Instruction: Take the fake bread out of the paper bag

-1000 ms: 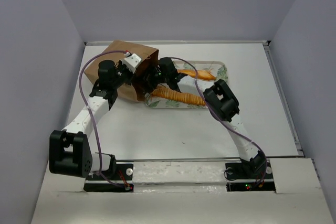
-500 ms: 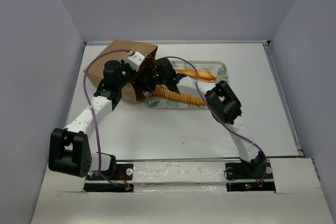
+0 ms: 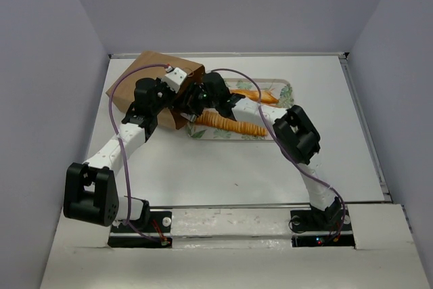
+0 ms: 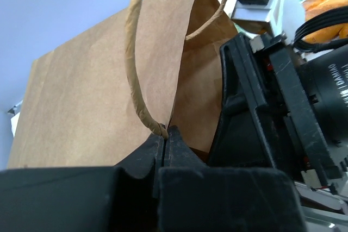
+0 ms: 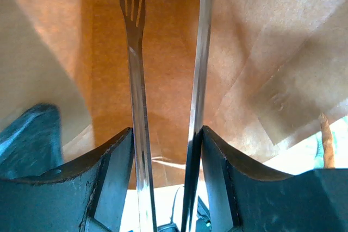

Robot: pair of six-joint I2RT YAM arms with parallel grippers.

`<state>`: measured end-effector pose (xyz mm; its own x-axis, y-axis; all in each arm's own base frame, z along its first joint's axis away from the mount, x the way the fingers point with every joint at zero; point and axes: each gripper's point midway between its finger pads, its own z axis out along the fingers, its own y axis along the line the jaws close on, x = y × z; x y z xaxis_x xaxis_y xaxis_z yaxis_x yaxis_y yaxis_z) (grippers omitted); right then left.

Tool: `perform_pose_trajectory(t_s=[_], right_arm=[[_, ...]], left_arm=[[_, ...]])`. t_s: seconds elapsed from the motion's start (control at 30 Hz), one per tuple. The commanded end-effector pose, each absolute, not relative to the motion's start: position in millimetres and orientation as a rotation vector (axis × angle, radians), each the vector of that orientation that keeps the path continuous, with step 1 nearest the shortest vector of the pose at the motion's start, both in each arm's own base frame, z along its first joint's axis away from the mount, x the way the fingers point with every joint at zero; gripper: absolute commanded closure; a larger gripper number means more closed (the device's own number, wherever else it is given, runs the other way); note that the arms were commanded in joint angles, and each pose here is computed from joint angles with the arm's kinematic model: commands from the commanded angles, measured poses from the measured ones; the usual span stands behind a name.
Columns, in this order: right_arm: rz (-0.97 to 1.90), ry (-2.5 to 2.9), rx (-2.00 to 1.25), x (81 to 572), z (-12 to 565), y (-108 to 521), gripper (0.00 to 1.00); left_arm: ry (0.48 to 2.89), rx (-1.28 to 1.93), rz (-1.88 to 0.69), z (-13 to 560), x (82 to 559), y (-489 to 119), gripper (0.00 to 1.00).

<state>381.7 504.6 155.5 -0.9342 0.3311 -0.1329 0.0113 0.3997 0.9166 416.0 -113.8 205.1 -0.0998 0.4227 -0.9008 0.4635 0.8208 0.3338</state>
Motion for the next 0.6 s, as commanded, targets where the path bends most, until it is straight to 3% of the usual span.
perform_pose_trajectory(t_s=[0.0, 0.23, 0.57], right_arm=[[1.630, 2.339, 0.244, 381.9, 166.2, 522.3, 0.44], [1.690, 2.262, 0.197, 395.6, 189.2, 538.0, 0.41], [1.717, 2.255, 0.291, 413.7, 171.0, 536.2, 0.39]], left_arm=[[1.611, 0.698, -0.121, 240.0, 411.3, -130.8, 1.00], [1.602, 0.729, -0.175, 239.7, 403.5, -139.2, 1.00], [1.544, 0.765, -0.296, 253.4, 385.9, -156.6, 1.00]])
